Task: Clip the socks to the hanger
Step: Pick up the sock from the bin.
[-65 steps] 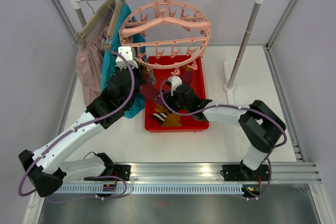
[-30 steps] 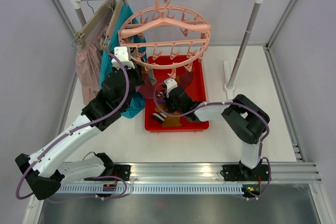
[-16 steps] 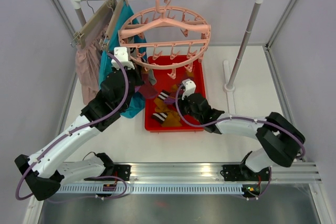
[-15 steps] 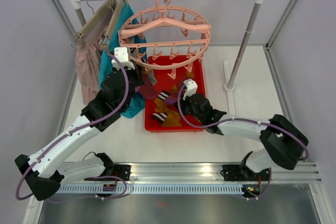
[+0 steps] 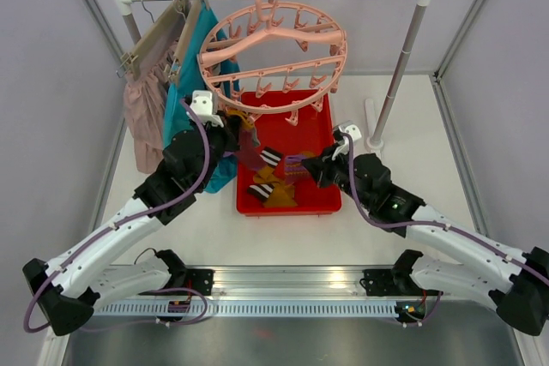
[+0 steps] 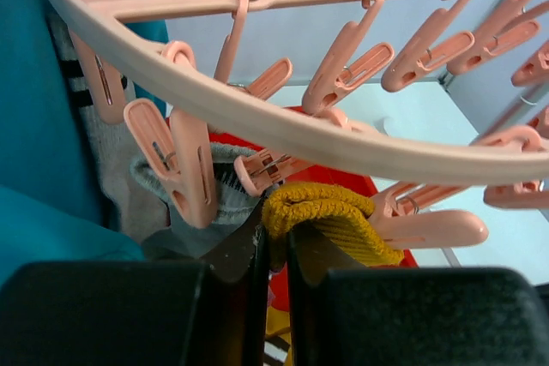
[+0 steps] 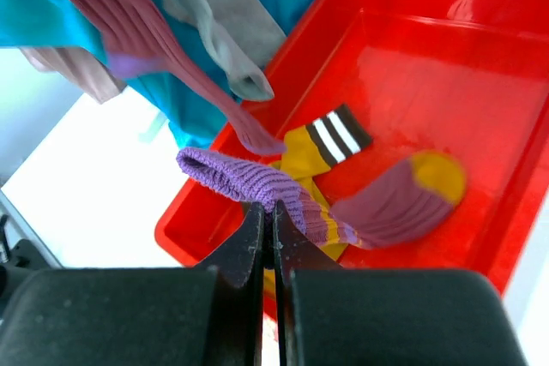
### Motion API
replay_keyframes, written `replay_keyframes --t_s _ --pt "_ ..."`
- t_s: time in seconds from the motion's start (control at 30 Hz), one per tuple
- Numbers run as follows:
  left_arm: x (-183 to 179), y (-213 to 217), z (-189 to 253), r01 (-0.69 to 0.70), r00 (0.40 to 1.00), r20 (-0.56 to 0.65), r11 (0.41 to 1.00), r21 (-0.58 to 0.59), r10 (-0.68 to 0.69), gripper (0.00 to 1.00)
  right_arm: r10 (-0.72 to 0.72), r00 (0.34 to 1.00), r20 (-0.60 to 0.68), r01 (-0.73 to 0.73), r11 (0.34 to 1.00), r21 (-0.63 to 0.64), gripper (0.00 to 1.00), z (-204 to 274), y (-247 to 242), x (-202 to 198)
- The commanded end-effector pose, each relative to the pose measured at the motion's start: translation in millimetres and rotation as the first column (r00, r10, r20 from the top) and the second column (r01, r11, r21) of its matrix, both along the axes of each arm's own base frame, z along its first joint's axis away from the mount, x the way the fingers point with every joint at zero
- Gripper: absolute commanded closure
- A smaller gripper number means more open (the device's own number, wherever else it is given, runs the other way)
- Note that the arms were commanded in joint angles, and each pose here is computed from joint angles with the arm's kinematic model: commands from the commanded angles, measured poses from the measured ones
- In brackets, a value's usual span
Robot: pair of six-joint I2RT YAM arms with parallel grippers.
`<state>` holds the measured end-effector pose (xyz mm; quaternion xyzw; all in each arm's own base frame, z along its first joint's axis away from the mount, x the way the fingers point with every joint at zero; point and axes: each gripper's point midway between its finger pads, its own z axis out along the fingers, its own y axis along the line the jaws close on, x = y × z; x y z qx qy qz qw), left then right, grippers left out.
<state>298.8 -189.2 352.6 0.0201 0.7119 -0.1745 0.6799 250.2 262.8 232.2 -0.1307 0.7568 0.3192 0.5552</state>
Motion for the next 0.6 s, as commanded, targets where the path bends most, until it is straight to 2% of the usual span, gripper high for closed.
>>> replay_keyframes --t_s 0.0,0.07,0.23,0.37,0.47,0.57 --pt "-12 -4 24 0.072 0.995 0.071 0.993 -0.094 -0.066 0.84 0.005 1.000 0.014 -0.004 0.999 -0.035 1.00 32 -9 -8" --pt "-18 -2 18 0.087 0.995 0.058 0.991 -0.098 -0.082 0.80 0.019 0.999 0.035 -0.018 1.000 -0.026 1.00 54 -11 -12" --pt "-33 -1 15 0.142 0.989 0.056 0.985 -0.102 -0.137 0.72 0.035 0.998 0.053 -0.033 0.999 -0.037 1.00 73 -15 -17" --pt "-53 -14 21 0.278 0.958 0.101 0.956 -0.094 -0.269 0.65 0.056 0.996 0.065 -0.053 0.997 -0.061 1.00 89 -16 -20" --pt "-72 -21 31 0.388 0.912 0.175 0.918 -0.080 -0.370 0.63 0.081 0.994 0.074 -0.075 0.994 -0.078 1.00 100 -17 -24" --pt "-98 -32 42 0.520 0.826 0.280 0.853 -0.046 -0.489 0.61 0.119 0.989 0.087 -0.113 0.991 -0.078 1.00 114 -18 -33"
